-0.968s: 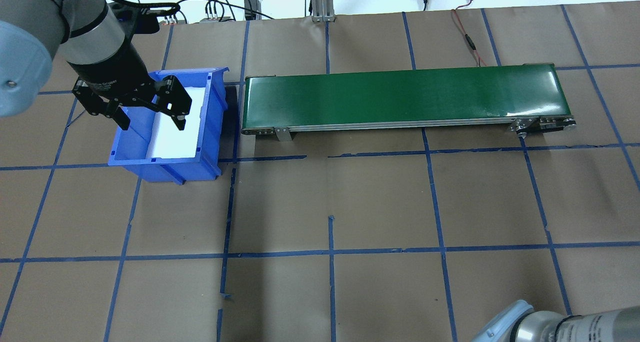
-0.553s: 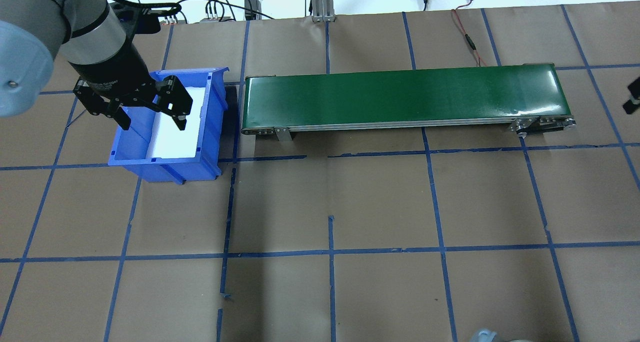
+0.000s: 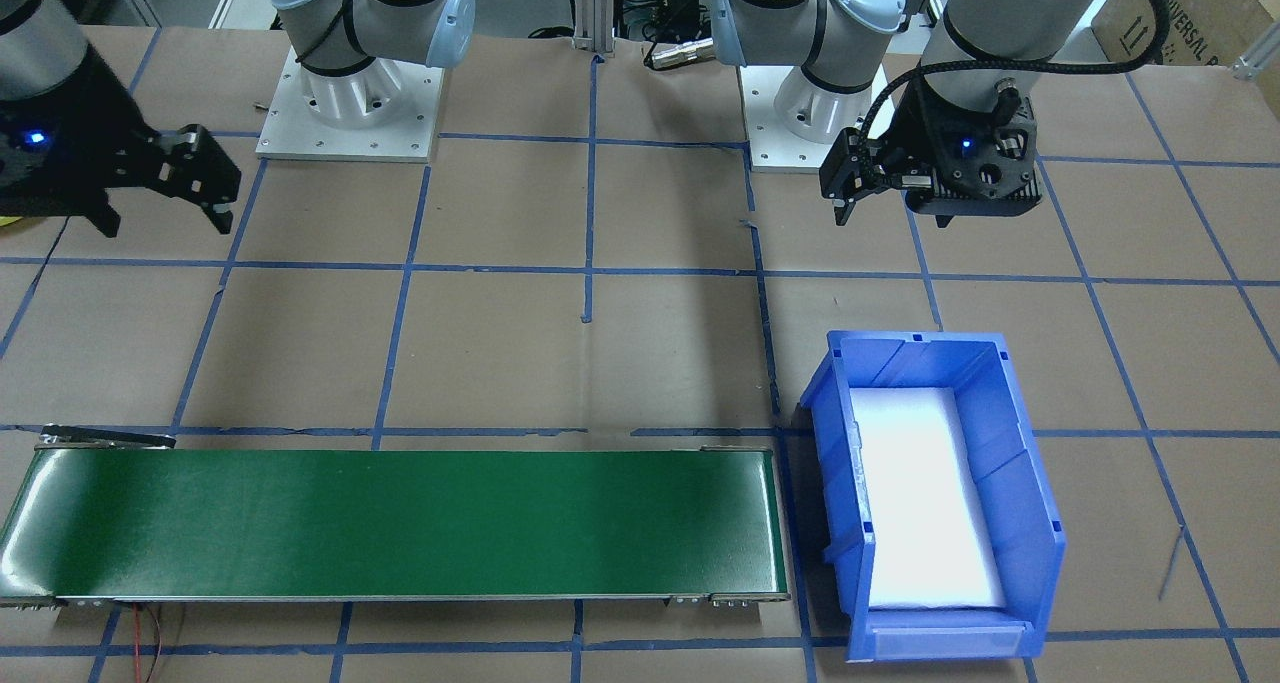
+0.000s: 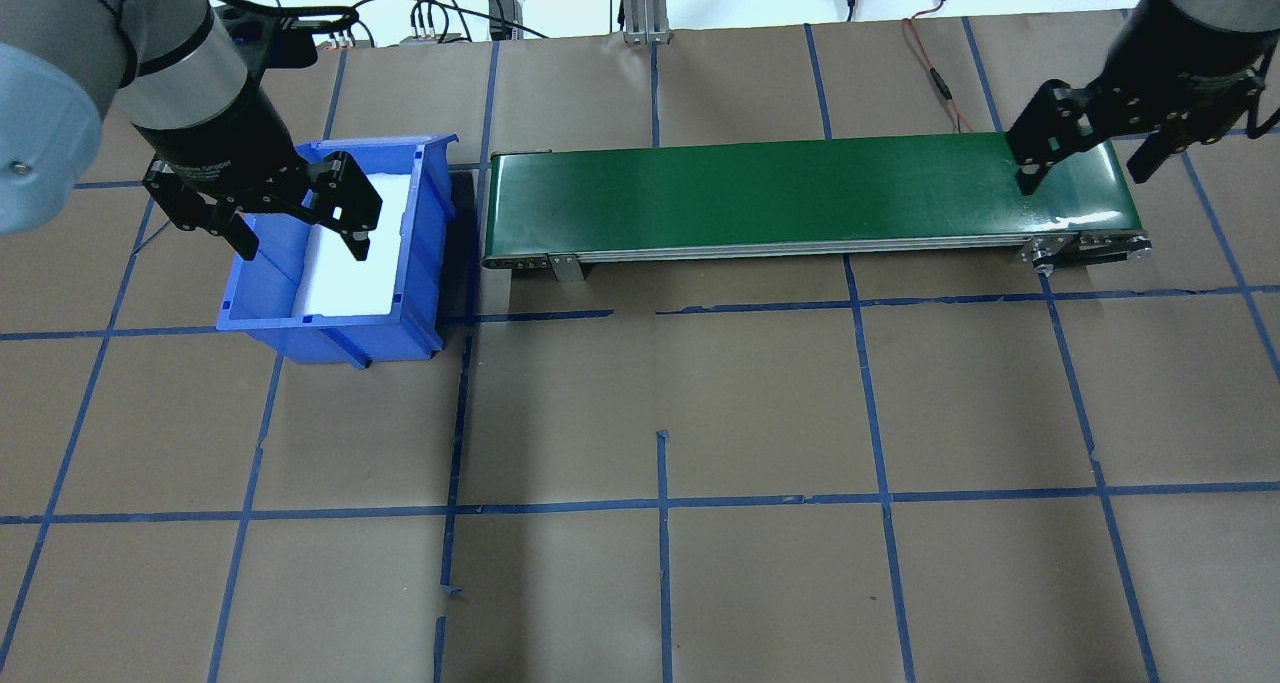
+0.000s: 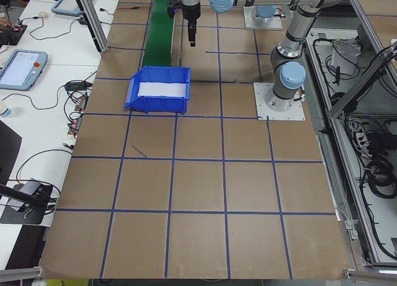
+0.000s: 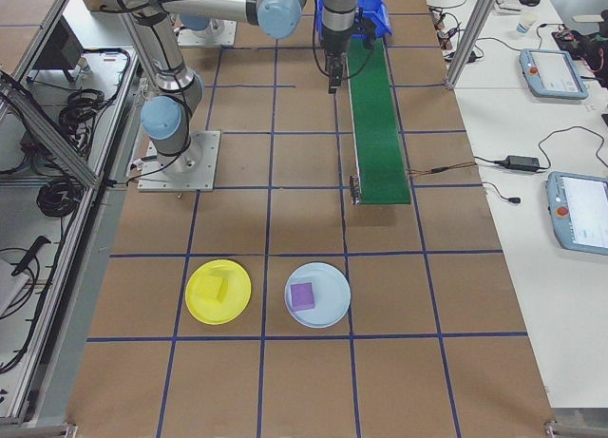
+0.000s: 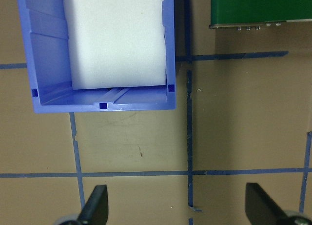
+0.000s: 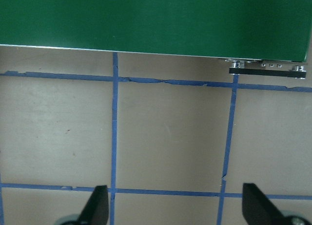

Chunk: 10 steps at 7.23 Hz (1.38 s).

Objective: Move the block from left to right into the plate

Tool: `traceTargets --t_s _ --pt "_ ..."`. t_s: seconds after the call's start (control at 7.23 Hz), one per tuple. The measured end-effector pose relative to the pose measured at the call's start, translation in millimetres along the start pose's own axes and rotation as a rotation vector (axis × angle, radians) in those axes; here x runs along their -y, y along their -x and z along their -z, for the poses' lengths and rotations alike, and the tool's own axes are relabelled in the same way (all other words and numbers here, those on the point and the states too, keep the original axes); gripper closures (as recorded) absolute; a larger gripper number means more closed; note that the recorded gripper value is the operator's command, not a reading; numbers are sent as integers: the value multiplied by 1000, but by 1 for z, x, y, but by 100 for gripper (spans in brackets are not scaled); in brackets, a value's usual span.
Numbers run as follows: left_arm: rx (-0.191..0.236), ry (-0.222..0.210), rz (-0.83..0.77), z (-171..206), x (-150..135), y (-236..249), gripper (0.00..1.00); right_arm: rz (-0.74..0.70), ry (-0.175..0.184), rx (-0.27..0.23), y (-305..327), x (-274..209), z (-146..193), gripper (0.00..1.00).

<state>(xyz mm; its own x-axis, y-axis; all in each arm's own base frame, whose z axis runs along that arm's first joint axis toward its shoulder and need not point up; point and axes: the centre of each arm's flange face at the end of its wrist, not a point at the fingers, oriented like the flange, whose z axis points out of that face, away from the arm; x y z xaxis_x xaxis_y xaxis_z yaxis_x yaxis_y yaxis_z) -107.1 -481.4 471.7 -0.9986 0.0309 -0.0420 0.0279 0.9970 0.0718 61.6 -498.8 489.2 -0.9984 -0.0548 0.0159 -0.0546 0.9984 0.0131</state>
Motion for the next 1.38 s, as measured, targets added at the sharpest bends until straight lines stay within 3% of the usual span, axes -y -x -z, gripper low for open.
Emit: traceTargets --t_s 0.55,1.38 --pt "1 2 -2 0 0 0 0 -150 -48 18 85 -12 8 3" --pt "0 12 1 -6 -1 -1 0 -172 -68 24 90 -11 8 1"
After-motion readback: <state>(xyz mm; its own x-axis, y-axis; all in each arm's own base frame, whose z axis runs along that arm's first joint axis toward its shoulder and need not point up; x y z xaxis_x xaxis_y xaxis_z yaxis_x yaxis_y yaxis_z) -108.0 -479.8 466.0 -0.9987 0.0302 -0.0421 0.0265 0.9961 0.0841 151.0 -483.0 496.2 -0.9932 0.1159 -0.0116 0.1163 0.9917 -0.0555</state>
